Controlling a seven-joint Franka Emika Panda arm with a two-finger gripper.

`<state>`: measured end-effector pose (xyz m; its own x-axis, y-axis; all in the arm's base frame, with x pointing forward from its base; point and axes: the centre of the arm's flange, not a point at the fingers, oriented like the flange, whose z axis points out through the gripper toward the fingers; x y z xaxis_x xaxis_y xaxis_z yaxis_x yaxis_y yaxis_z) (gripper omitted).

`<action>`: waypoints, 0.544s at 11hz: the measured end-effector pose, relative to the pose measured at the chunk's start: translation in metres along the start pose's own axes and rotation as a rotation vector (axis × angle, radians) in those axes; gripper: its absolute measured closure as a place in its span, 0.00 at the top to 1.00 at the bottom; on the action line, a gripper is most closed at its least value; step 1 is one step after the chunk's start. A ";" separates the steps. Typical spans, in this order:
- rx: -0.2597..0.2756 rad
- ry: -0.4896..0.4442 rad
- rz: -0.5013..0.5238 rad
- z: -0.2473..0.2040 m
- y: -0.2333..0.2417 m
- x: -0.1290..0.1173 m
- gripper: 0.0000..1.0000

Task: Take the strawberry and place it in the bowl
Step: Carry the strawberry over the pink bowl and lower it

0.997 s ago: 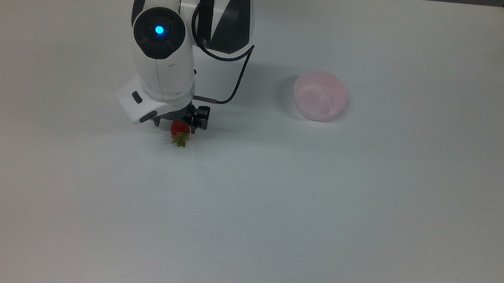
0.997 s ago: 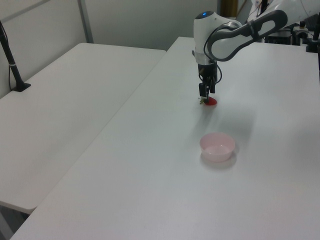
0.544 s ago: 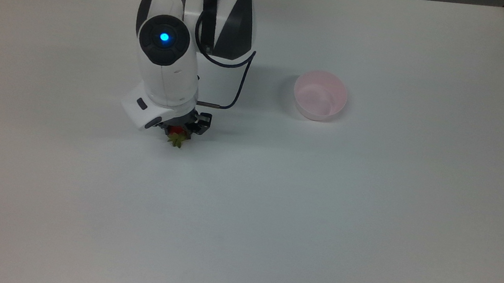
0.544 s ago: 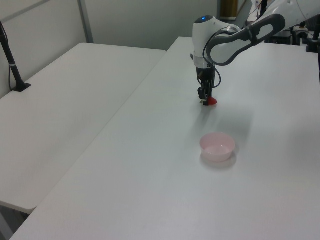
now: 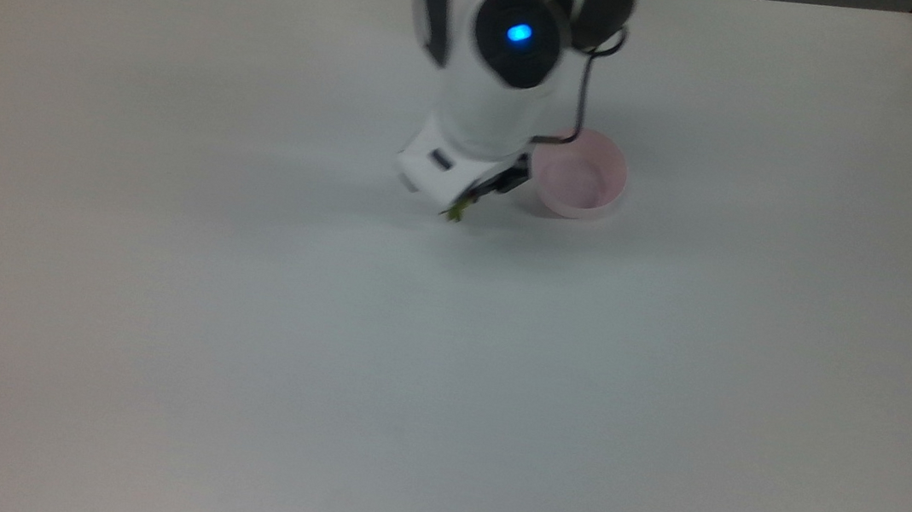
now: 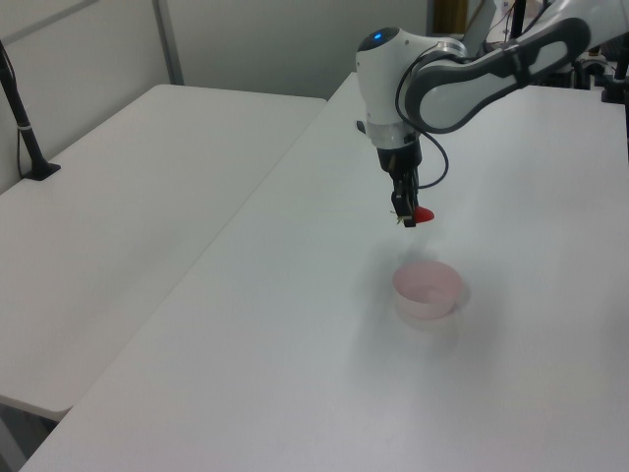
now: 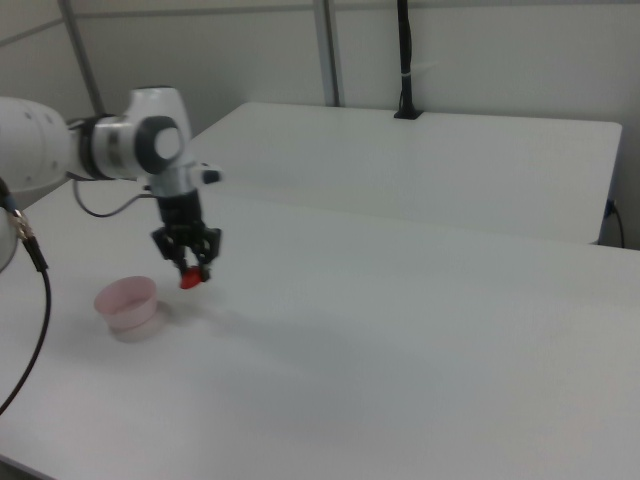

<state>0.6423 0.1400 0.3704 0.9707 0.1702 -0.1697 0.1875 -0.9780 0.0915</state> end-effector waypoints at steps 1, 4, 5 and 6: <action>-0.012 -0.004 -0.024 -0.009 -0.029 -0.010 0.44; -0.038 -0.017 -0.033 -0.010 -0.093 -0.036 0.44; -0.045 -0.028 -0.026 -0.004 -0.106 -0.040 0.44; -0.052 -0.039 -0.020 0.002 -0.118 -0.045 0.44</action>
<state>0.5764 0.2472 0.3656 0.9603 0.1835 -0.2099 0.2150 -0.9667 0.1387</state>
